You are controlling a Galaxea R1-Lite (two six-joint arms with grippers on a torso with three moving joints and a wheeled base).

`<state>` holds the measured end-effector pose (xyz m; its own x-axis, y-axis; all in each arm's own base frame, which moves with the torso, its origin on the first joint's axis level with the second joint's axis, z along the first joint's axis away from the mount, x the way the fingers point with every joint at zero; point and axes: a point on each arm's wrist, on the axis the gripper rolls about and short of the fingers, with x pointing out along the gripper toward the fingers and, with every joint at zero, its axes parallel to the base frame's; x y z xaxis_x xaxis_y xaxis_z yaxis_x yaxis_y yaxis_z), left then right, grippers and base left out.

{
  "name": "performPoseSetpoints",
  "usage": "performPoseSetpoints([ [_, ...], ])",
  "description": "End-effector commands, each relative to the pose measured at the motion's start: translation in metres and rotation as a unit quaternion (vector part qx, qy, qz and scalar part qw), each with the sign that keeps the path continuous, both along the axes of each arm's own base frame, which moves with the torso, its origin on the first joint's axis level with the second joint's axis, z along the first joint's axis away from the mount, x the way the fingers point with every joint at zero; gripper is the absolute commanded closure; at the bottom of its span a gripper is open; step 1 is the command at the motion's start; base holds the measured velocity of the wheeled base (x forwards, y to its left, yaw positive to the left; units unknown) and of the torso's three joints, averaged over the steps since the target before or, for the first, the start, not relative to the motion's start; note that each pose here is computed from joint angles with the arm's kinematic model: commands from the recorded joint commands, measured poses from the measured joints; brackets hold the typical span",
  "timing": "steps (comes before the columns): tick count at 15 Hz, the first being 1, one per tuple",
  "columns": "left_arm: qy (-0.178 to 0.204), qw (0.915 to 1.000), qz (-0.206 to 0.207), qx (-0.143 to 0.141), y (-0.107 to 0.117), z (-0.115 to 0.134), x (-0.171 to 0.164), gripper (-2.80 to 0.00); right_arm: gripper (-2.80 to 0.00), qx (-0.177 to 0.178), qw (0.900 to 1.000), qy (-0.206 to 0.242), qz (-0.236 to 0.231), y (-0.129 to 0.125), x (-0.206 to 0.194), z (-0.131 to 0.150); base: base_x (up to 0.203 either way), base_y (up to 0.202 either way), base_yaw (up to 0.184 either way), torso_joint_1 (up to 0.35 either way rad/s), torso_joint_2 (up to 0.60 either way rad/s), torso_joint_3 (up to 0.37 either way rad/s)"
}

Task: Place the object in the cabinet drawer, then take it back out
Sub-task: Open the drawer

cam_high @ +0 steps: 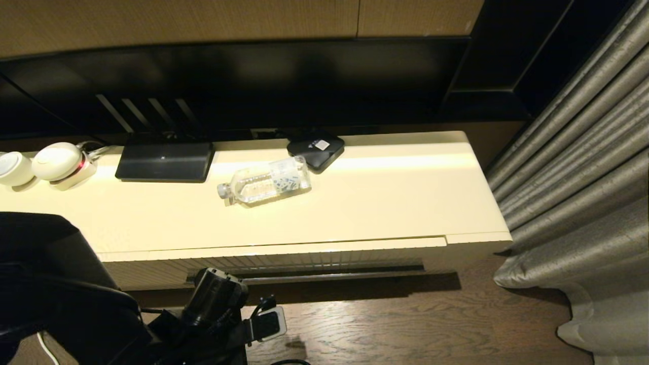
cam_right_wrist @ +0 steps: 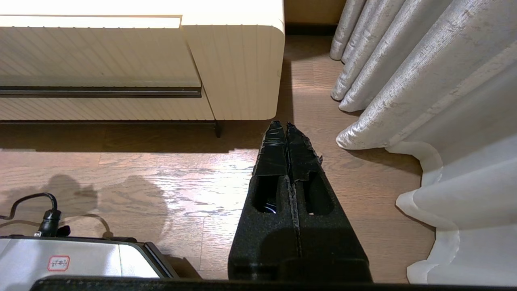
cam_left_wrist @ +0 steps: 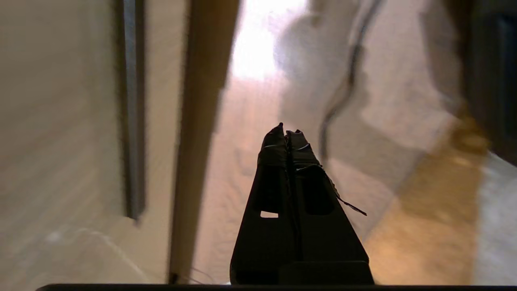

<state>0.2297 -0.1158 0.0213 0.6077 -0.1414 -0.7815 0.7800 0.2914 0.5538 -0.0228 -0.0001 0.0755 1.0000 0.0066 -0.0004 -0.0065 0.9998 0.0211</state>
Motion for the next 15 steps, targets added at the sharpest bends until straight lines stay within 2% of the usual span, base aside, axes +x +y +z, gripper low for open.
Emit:
performPoseSetpoints([
  [1, -0.030, 0.9995, -0.011, 0.003, -0.008, -0.017, 0.002, 0.00, 0.00, 0.000, 1.000, 0.001, 0.000, 0.000, 0.000, 0.000, 0.000, 0.000, 0.000, 0.000, 0.00, 0.000],
  [2, -0.037, 0.9992, -0.010, 0.011, -0.008, -0.019, -0.001, 0.00, 0.00, 0.000, 1.000, 0.001, 0.000, 0.000, 0.000, 0.000, 0.000, 0.000, 0.000, 0.000, 0.00, 0.000],
  [3, -0.044, 0.9989, -0.004, 0.017, -0.008, -0.017, 0.000, -2.80, 0.00, 0.000, 1.000, 0.001, 0.000, 0.000, 0.000, 0.000, 0.000, 0.000, 0.000, 0.000, 0.00, 0.000],
  [8, -0.058, 0.9981, 0.005, 0.018, -0.008, -0.016, 0.002, -2.80, 0.00, 0.000, 1.000, 0.001, 0.000, 0.000, 0.000, 0.000, 0.000, 0.000, 0.000, 0.000, 0.00, 0.000],
  [11, -0.081, 0.9960, 0.012, 0.037, -0.008, -0.009, 0.005, -2.80, 0.00, 0.000, 1.000, 0.001, 0.001, 0.000, 0.000, 0.000, 0.000, 0.000, 0.000, 0.000, 0.00, 0.000],
  [13, -0.079, 0.9963, 0.007, 0.034, -0.010, -0.010, 0.007, -2.80, 0.00, 0.000, 1.000, 0.001, 0.001, 0.000, 0.000, 0.000, 0.000, 0.000, 0.000, 0.000, 0.00, 0.000],
  [15, -0.071, 0.9968, -0.016, 0.033, -0.010, -0.011, 0.010, -2.80, 0.00, 0.000, 1.000, 0.001, 0.001, 0.000, 0.000, 0.000, 0.000, 0.000, 0.000, 0.000, 0.00, 0.000],
])
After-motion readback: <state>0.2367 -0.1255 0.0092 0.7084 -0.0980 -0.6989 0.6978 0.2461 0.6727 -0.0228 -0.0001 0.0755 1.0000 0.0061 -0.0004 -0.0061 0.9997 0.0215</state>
